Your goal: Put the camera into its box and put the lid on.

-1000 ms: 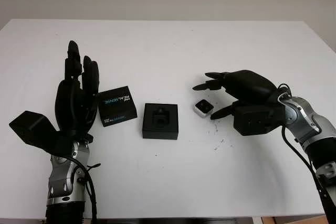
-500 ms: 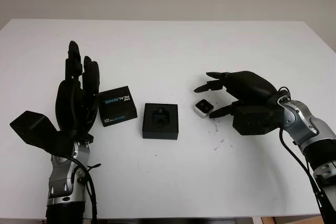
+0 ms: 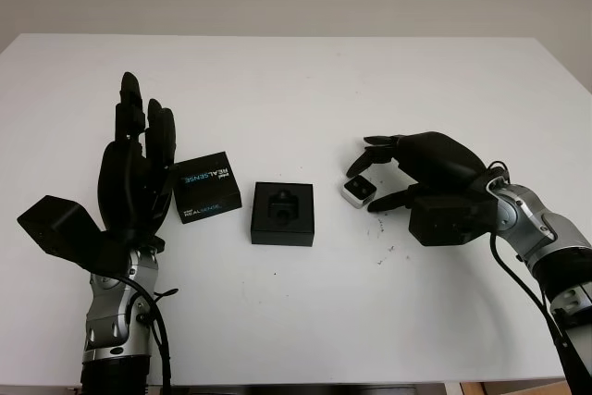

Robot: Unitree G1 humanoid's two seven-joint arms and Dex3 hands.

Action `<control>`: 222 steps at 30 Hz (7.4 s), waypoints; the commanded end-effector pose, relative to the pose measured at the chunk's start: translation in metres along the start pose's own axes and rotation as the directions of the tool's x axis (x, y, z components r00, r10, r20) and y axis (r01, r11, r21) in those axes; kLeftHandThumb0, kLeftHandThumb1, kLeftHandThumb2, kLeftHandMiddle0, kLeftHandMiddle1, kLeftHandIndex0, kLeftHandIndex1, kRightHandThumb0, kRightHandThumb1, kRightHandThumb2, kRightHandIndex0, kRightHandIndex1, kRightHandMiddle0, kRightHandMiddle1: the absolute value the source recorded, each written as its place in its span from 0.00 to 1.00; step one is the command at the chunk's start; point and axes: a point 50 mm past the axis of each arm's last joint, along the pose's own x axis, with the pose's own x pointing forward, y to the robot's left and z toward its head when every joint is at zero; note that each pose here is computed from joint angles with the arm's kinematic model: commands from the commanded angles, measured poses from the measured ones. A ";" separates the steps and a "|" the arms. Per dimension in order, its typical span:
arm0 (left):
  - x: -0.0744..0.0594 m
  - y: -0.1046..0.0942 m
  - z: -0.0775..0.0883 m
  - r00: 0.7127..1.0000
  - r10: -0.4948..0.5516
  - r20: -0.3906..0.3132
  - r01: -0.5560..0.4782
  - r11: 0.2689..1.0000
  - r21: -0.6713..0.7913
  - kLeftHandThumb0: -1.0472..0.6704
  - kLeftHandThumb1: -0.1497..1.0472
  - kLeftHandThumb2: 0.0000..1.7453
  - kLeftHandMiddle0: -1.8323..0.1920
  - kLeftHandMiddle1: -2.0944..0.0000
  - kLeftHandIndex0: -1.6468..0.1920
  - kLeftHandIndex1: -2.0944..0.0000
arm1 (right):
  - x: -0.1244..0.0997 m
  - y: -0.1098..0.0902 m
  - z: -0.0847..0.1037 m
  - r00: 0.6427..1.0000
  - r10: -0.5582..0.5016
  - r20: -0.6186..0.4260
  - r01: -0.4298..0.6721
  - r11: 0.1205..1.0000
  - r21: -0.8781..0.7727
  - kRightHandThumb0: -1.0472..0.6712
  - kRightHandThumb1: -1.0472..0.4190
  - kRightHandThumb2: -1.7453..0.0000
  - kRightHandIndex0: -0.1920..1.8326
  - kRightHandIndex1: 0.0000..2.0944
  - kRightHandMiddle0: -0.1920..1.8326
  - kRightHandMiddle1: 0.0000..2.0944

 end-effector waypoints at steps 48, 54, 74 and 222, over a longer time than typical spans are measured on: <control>-0.001 -0.002 0.001 1.000 0.002 0.011 -0.002 1.000 0.002 0.30 1.00 0.23 0.97 0.97 0.98 0.97 | 0.005 0.005 0.000 1.000 0.008 -0.002 -0.008 0.993 0.114 0.42 0.12 0.97 0.32 0.04 0.37 0.61; -0.002 -0.002 0.001 1.000 0.000 0.011 0.000 1.000 0.001 0.30 1.00 0.24 0.97 0.97 0.98 0.97 | 0.008 0.007 -0.007 0.994 -0.044 -0.095 0.081 0.900 0.427 0.42 0.12 0.97 0.31 0.03 0.33 0.67; -0.003 -0.003 -0.001 1.000 -0.001 0.004 0.001 1.000 -0.013 0.31 1.00 0.24 0.98 0.98 0.99 0.98 | 0.012 0.007 0.016 0.991 -0.115 -0.068 0.127 0.652 0.748 0.37 0.09 0.97 0.24 0.01 0.27 0.73; -0.003 -0.016 -0.001 1.000 0.018 0.003 -0.018 1.000 -0.024 0.30 1.00 0.22 0.97 0.97 0.99 0.97 | -0.007 0.100 0.110 0.971 0.127 -0.201 0.104 0.534 0.839 0.41 0.03 0.97 0.20 0.03 0.15 0.91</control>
